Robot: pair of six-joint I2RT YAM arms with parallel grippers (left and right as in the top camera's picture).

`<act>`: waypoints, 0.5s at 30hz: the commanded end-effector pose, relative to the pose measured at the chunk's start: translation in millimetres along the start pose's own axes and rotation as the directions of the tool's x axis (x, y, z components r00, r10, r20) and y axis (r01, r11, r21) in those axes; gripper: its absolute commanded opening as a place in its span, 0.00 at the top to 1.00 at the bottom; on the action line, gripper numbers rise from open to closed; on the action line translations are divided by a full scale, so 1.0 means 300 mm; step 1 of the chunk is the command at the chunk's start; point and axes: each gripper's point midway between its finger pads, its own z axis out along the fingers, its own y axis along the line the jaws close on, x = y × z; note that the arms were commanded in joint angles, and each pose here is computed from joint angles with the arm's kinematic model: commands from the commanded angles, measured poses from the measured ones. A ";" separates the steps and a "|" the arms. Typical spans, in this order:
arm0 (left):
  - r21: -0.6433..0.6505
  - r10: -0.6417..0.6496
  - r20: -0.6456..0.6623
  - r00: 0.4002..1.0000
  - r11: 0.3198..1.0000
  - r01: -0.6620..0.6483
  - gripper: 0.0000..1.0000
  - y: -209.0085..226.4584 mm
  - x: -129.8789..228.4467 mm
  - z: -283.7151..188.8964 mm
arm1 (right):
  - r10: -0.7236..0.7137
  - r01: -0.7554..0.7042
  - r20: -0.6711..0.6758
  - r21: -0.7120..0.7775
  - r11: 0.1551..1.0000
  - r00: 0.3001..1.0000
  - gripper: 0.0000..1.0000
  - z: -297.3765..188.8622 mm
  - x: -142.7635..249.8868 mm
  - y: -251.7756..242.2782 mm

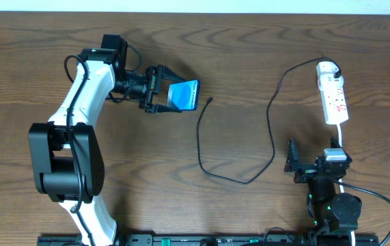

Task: Plug charger to phone and switch on socket
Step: 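Carry the phone right toward the table center with the left gripper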

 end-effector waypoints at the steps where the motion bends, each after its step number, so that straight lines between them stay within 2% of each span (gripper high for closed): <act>1: 0.046 0.016 -0.090 0.996 0.999 -0.012 0.35 -0.035 0.090 -0.028 | -0.011 0.011 0.000 0.001 1.000 1.000 0.01 0.000 0.003 0.001; 7: 0.030 0.019 -0.029 0.999 0.999 -0.018 0.35 -0.027 0.055 -0.025 | -0.011 0.011 0.001 0.001 1.000 1.000 0.01 0.000 0.003 0.001; 15: 0.043 0.021 -0.078 0.997 0.999 -0.018 0.35 -0.034 0.083 -0.028 | -0.011 0.011 0.001 -0.003 1.000 1.000 0.01 0.000 0.003 0.003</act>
